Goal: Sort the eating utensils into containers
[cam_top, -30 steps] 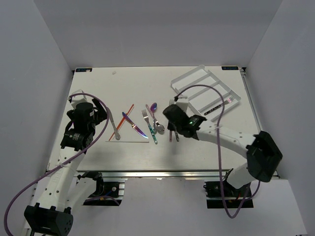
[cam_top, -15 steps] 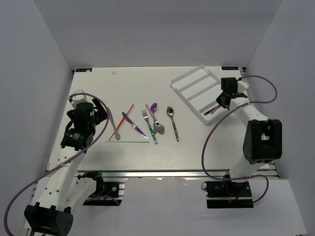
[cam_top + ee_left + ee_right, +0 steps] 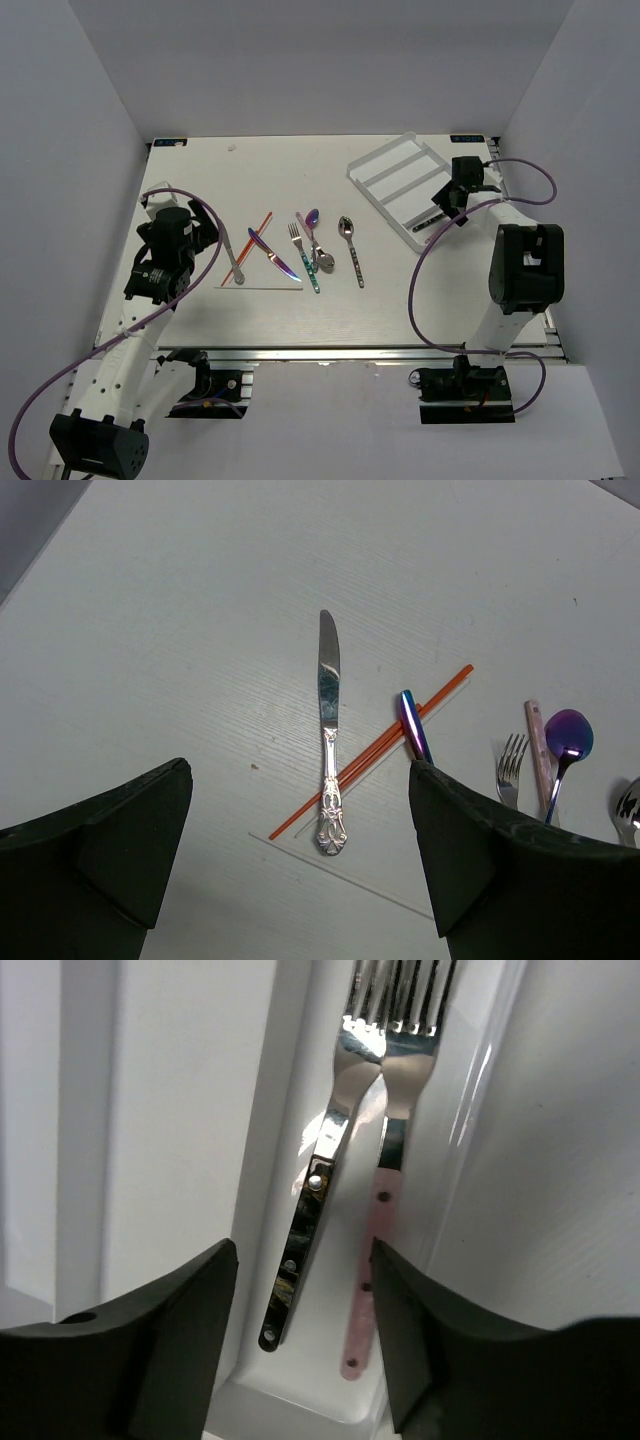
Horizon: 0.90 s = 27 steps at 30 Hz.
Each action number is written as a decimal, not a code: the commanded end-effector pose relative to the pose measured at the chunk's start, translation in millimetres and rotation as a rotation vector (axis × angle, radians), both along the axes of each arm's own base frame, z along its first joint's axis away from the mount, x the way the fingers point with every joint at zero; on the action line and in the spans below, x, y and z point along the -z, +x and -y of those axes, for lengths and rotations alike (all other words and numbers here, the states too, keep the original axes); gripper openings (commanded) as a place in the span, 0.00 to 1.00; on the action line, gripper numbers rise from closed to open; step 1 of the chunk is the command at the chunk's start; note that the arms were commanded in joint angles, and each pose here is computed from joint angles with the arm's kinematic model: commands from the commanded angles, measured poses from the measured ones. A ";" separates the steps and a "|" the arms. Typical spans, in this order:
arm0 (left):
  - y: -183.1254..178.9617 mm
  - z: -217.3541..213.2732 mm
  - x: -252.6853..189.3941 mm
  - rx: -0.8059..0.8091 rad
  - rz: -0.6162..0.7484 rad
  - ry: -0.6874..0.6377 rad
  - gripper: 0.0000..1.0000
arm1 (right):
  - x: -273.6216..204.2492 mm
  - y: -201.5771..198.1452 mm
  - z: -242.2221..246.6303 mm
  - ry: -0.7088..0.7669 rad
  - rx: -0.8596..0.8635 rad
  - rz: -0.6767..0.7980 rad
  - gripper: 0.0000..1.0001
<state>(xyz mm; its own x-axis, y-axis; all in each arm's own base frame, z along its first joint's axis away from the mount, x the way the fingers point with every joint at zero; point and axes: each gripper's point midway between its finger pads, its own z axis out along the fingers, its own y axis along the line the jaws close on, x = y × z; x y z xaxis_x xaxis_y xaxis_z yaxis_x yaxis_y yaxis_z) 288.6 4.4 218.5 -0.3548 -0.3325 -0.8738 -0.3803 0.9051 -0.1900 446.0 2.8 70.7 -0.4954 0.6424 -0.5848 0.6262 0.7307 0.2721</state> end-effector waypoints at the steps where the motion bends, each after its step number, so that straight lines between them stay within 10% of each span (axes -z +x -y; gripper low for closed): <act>1: 1.1 0.8 -4.8 0.012 0.023 -0.003 0.98 | -33.1 21.0 -1.4 0.014 -0.008 0.105 0.64; 9: 8.4 15.9 -7.8 0.035 0.049 -0.103 0.98 | -96.1 19.3 -62.8 0.044 -0.258 0.273 0.68; 17: 38.0 129.7 41.5 0.105 -0.092 -0.153 0.98 | -107.9 -42.4 -154.4 -0.016 -0.621 0.227 0.68; 27: 72.8 209.5 85.8 0.024 -0.143 -0.137 0.82 | -106.1 -103.2 -141.4 -0.023 -0.661 0.258 0.68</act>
<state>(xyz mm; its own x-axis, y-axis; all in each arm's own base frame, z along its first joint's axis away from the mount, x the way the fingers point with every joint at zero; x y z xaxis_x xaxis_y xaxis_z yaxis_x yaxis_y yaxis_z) 339.2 -193.7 107.9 -0.5816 -0.3508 -0.7340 -0.3294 0.9265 -0.1818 350.4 149.6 177.8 -0.6246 0.2676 -0.7337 -0.0143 0.9354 0.3533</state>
